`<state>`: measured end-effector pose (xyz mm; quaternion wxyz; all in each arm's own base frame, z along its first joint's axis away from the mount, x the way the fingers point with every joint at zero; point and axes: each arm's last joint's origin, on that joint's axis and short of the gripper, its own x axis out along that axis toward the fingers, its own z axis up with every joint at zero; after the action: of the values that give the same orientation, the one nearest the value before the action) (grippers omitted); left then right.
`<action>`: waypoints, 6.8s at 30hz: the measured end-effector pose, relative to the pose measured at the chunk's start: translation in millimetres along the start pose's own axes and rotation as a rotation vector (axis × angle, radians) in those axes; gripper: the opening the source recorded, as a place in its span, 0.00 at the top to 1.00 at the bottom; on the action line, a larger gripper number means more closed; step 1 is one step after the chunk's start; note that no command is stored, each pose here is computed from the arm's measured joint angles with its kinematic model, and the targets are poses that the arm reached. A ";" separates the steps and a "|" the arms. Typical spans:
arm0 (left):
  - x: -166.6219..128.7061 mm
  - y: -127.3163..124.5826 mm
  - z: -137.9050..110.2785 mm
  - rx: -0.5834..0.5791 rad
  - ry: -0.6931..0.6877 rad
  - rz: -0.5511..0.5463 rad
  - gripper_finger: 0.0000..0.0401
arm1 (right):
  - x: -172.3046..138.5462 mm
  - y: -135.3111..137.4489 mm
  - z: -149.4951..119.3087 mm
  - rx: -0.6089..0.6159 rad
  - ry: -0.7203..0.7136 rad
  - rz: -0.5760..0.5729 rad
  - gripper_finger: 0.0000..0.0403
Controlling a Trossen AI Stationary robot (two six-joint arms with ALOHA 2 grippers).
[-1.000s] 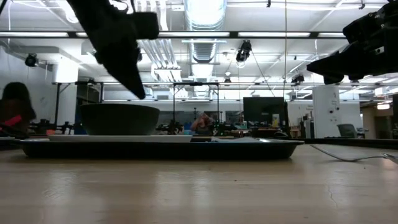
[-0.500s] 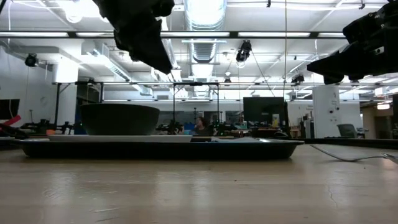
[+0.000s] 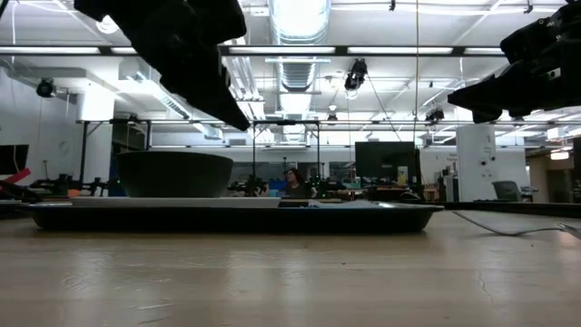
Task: Set up tray
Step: Put the white and blue fork on the gray napkin
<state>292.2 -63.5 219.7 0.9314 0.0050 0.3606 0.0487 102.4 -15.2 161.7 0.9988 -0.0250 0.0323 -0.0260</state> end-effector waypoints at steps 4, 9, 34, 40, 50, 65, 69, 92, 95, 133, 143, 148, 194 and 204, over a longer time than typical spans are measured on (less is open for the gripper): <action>-5.0 8.2 -7.6 0.001 -0.036 0.006 0.84 | 0.0 0.0 0.0 0.000 0.000 0.000 0.80; -23.1 17.5 -19.8 -0.020 -0.152 -0.010 0.84 | 0.0 0.0 0.0 0.000 0.000 0.000 0.82; -80.6 53.6 -105.5 -0.041 -0.643 -0.264 0.84 | 0.0 0.0 0.0 0.000 0.000 0.000 0.79; -79.9 61.9 -103.7 -0.061 -0.647 -0.257 0.84 | 0.0 0.0 0.0 0.000 0.000 0.000 0.82; -86.9 65.4 -104.9 -0.062 -0.693 -0.245 0.84 | 0.0 0.0 0.0 0.000 0.000 0.000 0.82; -99.9 69.8 -135.1 -0.051 -0.839 -0.233 0.84 | 0.0 0.0 0.0 0.000 0.000 0.000 0.79; -103.2 70.7 -143.0 -0.053 -0.891 -0.235 0.84 | 0.0 0.0 0.0 0.000 0.000 0.000 0.81; -107.9 73.3 -163.3 -0.025 -0.820 -0.196 0.84 | 0.0 0.0 -0.1 0.000 0.000 0.000 0.79; -106.4 73.2 -164.2 -0.012 -0.805 -0.190 0.84 | 0.0 0.0 0.0 0.000 0.000 0.000 0.79; -100.5 73.2 -167.9 0.051 -0.735 -0.144 0.84 | 0.0 0.0 0.0 0.038 0.000 0.000 0.82; -100.6 73.2 -167.9 0.051 -0.735 -0.144 0.84 | 0.0 0.0 0.0 0.042 0.000 0.000 0.82; -100.6 73.3 -167.9 0.050 -0.734 -0.143 0.84 | 0.0 0.0 0.0 0.042 0.000 0.000 0.80; -99.9 73.1 -168.0 0.051 -0.728 -0.144 0.84 | -37.2 -1.0 91.8 0.270 -0.850 0.101 0.83; -99.9 73.1 -168.0 0.051 -0.728 -0.144 0.84 | -33.3 5.4 126.5 0.156 -0.765 0.401 0.83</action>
<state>99.5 -4.5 165.7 0.9993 0.0198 0.0063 -0.0309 77.8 -2.0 289.5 0.9230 0.0496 -0.3379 0.1771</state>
